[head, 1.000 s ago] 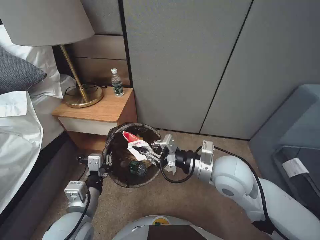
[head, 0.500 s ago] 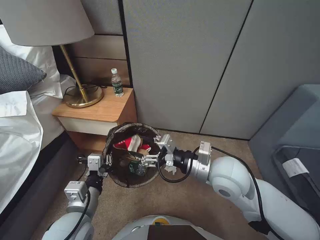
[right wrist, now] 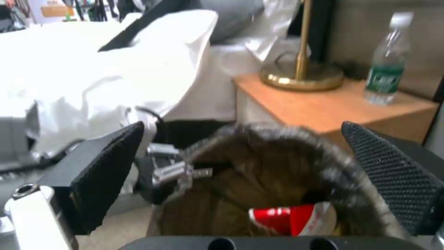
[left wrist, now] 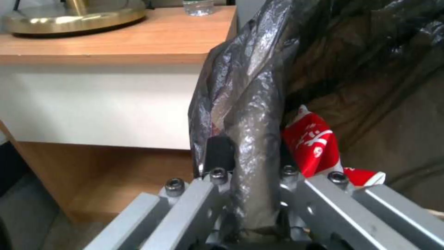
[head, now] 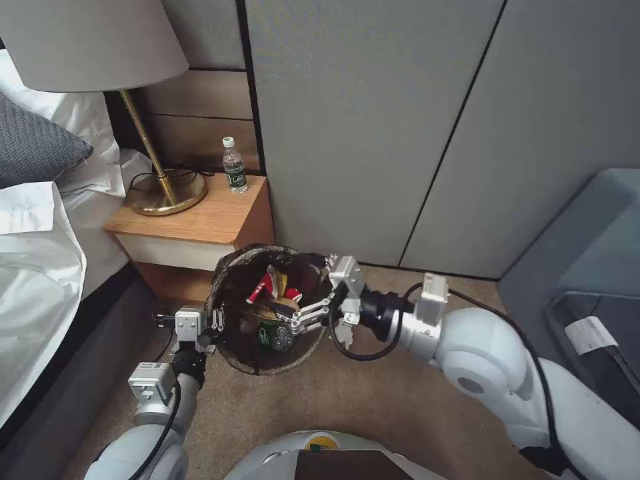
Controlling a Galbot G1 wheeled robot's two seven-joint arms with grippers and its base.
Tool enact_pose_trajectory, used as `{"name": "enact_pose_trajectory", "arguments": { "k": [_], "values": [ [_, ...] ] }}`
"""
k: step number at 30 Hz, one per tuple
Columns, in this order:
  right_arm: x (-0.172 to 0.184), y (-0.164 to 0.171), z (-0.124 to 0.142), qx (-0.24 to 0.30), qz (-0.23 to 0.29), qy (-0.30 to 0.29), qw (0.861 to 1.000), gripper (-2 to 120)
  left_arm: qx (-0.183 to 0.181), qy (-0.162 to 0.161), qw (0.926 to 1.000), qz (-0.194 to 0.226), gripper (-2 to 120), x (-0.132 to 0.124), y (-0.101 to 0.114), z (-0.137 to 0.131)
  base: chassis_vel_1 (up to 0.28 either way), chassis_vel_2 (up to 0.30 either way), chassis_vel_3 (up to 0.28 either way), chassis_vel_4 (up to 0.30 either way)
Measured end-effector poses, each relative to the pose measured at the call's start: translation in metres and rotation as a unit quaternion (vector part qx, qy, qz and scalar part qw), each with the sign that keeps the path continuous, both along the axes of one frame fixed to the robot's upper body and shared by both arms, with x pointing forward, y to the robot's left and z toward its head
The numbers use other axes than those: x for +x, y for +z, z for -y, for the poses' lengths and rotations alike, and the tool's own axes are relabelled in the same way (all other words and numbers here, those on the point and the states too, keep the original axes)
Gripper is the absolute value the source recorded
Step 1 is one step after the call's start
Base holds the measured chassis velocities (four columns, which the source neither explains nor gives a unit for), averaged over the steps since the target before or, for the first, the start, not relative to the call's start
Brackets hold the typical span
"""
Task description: Pick up the trash bin, then pick up the garbage from the floor and place it into the trash bin.
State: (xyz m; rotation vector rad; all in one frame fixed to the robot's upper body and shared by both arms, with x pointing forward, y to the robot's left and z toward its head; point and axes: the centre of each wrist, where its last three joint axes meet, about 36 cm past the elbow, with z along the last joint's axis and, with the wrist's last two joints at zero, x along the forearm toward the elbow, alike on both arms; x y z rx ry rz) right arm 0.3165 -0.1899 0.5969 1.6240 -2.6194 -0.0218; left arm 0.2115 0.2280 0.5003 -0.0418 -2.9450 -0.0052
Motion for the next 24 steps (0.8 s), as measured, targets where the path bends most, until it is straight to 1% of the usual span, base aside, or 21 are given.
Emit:
{"name": "enact_pose_trajectory", "arguments": {
  "k": [2,3,6,7,12,13,17,18,20,22,23,24],
  "values": [
    [-0.005,0.008,0.005,0.003,0.012,-0.010,1.000,100,0.000,0.000,1.0000,0.000,3,0.000,0.000,0.000,0.000,0.000,0.000,0.000],
    [-0.005,0.008,0.005,0.003,0.012,-0.010,1.000,100,0.000,0.000,1.0000,0.000,3,0.000,0.000,0.000,0.000,0.000,0.000,0.000],
    [-0.007,0.008,0.013,0.001,0.017,-0.043,0.999,100,0.001,0.001,1.0000,0.000,3,0.000,0.000,0.000,0.000,0.000,0.000,0.000],
    [-0.007,0.008,0.013,0.001,0.017,-0.043,0.999,100,0.001,0.001,1.0000,0.000,3,0.000,0.000,0.000,0.000,0.000,0.000,0.000],
    [-0.008,0.006,0.031,0.004,0.023,-0.109,0.994,100,0.001,0.001,1.0000,0.002,3,0.000,0.000,-0.001,0.000,0.000,0.000,0.000],
    [-0.008,0.006,0.031,0.004,0.023,-0.109,0.994,100,0.001,0.001,1.0000,0.002,3,0.000,0.000,-0.001,0.000,0.000,0.000,0.000],
    [-0.011,0.005,0.051,0.020,0.033,-0.172,0.984,100,0.001,0.002,1.0000,0.002,3,0.001,0.000,-0.001,0.000,0.000,0.000,0.000],
    [-0.011,0.005,0.051,0.020,0.033,-0.172,0.984,100,0.001,0.002,1.0000,0.002,3,0.001,0.000,-0.001,0.000,0.000,0.000,0.000],
    [-0.015,-0.002,0.058,0.027,0.030,-0.199,0.979,100,0.000,0.003,1.0000,0.002,3,0.001,0.000,-0.001,0.000,0.000,0.000,0.000],
    [-0.022,-0.013,0.065,0.032,0.035,-0.234,0.971,100,-0.001,0.004,1.0000,0.002,3,0.001,0.000,-0.002,0.000,0.000,0.000,0.000],
    [-0.022,-0.013,0.065,0.032,0.035,-0.234,0.971,100,-0.001,0.004,1.0000,0.002,3,0.001,0.000,-0.002,0.000,0.000,0.000,0.000],
    [-0.029,-0.022,0.068,0.032,0.047,-0.257,0.965,100,-0.001,0.005,1.0000,0.002,3,0.001,0.000,-0.002,0.000,0.000,0.000,0.000]
  ]
}}
